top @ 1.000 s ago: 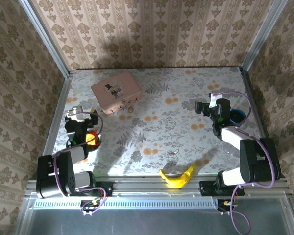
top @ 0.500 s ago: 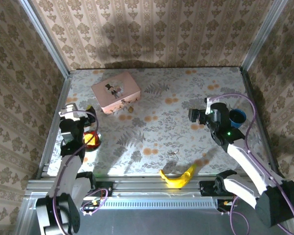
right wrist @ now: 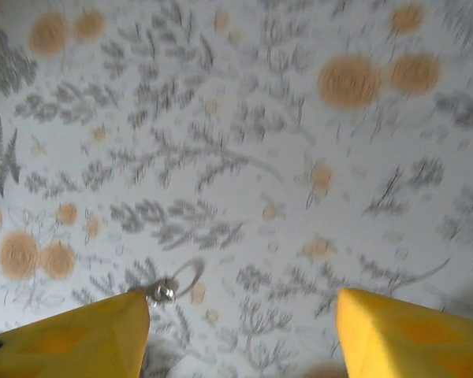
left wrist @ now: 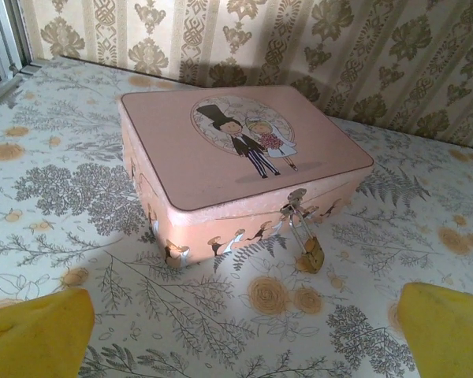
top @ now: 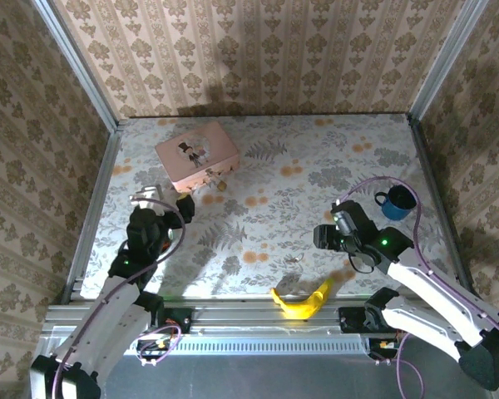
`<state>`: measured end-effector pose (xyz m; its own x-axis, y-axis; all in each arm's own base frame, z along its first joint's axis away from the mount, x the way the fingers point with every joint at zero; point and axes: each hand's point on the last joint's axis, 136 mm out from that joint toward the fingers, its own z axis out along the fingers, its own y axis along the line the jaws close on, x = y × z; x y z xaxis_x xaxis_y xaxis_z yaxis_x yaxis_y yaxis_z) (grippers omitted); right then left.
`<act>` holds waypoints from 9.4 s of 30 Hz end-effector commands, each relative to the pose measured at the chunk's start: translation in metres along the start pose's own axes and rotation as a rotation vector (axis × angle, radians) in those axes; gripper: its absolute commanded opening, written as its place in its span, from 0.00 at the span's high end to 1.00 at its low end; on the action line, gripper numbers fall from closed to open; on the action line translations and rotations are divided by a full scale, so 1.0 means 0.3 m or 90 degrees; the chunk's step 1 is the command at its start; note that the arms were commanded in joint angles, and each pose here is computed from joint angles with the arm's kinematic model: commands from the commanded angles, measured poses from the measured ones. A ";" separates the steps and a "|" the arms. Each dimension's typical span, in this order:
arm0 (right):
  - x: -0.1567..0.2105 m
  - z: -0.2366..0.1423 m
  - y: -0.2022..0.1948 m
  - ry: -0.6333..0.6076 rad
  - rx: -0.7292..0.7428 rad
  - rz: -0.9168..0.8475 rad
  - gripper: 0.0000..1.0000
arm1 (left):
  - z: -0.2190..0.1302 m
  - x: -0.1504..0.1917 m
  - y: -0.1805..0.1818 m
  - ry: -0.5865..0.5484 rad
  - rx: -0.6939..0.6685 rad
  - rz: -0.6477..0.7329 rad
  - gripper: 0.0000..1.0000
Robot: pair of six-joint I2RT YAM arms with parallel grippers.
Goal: Unlock a padlock with a key
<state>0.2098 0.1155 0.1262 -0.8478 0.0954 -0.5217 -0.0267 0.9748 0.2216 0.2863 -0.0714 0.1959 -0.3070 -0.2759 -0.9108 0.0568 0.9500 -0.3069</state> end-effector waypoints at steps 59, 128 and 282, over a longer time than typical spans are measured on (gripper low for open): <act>0.264 0.329 0.166 0.275 0.089 -0.235 0.82 | 0.041 -0.031 0.019 -0.002 -0.051 -0.029 0.00; -0.325 0.039 0.451 -0.118 -0.278 0.070 1.00 | -0.016 0.142 -0.880 0.273 0.612 -0.073 0.54; -0.266 -0.230 0.587 -0.193 -0.568 -0.203 1.00 | -0.095 -0.060 -0.738 0.245 0.622 0.056 0.04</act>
<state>0.2257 0.2777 0.2809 -0.5509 0.0168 -0.8344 -0.7790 0.3486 0.5212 0.2276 -0.2860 0.2876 -0.5224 0.0982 -0.8470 0.8401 0.2297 -0.4915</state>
